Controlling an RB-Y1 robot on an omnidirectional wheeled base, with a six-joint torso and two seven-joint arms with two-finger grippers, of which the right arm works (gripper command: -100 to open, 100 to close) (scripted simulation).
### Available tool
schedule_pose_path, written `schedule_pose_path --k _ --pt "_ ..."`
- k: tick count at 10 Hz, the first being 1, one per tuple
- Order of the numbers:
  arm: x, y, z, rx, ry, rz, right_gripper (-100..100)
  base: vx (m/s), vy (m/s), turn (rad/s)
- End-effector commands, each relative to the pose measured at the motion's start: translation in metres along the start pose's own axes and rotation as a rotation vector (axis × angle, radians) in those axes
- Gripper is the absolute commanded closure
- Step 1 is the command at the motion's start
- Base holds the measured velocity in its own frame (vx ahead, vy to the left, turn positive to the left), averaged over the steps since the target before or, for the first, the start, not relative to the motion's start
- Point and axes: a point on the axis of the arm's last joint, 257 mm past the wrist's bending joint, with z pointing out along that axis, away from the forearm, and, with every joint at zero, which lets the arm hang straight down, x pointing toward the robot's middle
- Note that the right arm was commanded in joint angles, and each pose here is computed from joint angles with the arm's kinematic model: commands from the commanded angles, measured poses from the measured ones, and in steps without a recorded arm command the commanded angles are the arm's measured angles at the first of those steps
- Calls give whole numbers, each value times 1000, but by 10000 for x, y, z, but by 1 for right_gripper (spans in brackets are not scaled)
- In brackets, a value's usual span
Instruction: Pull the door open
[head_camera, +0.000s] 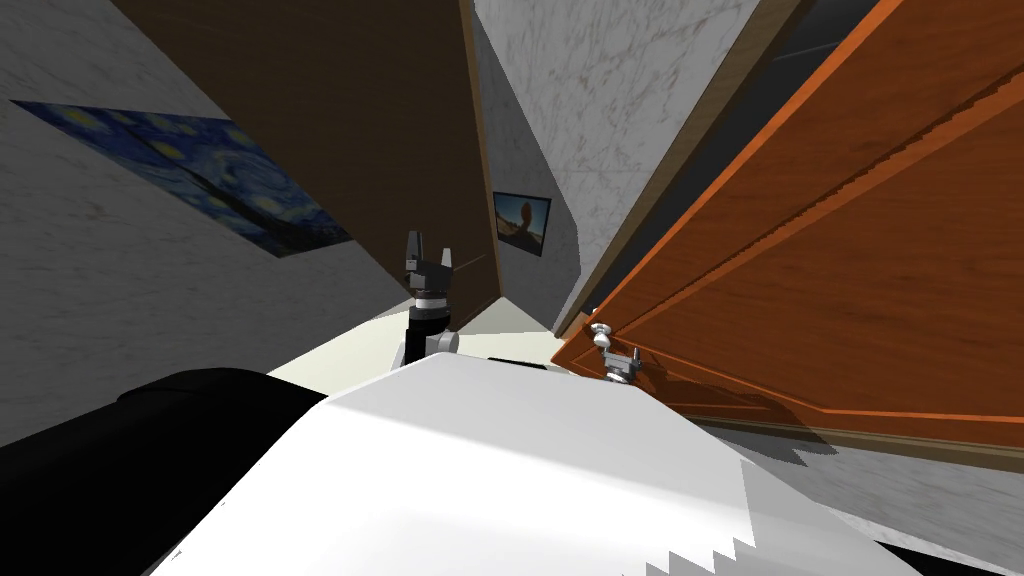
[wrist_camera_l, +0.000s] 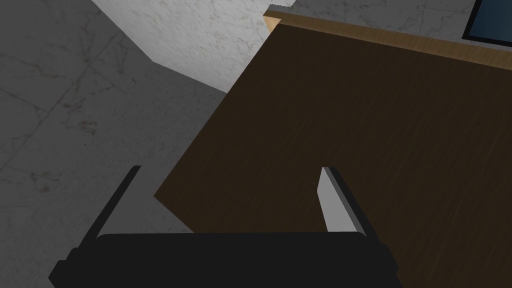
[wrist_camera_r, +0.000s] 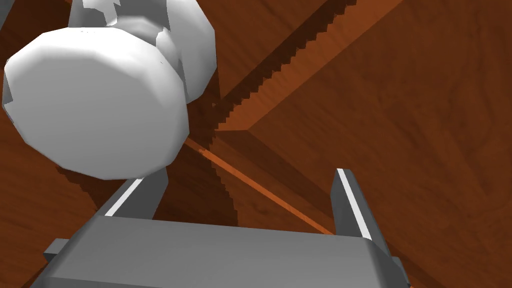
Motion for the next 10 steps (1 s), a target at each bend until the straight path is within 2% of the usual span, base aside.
schedule_pose_path --k 1,2,4,5,7,8,9,10 --pt "159 -155 -37 19 20 57 -100 -36 -1 14" --pt "170 -172 -50 20 17 112 -100 -41 -8 33" --pt "170 -172 -50 20 17 113 -100 -33 2 31" --pt "181 -190 -65 21 13 171 -100 -50 -9 44" --pt "181 -190 -65 21 13 171 -100 -28 -6 25" --pt "191 -210 -80 22 10 229 -100 -21 -4 22" --pt "191 -210 -80 22 10 229 -100 -39 -2 49" --pt "201 -230 -97 23 5 287 -100 -54 -2 46"
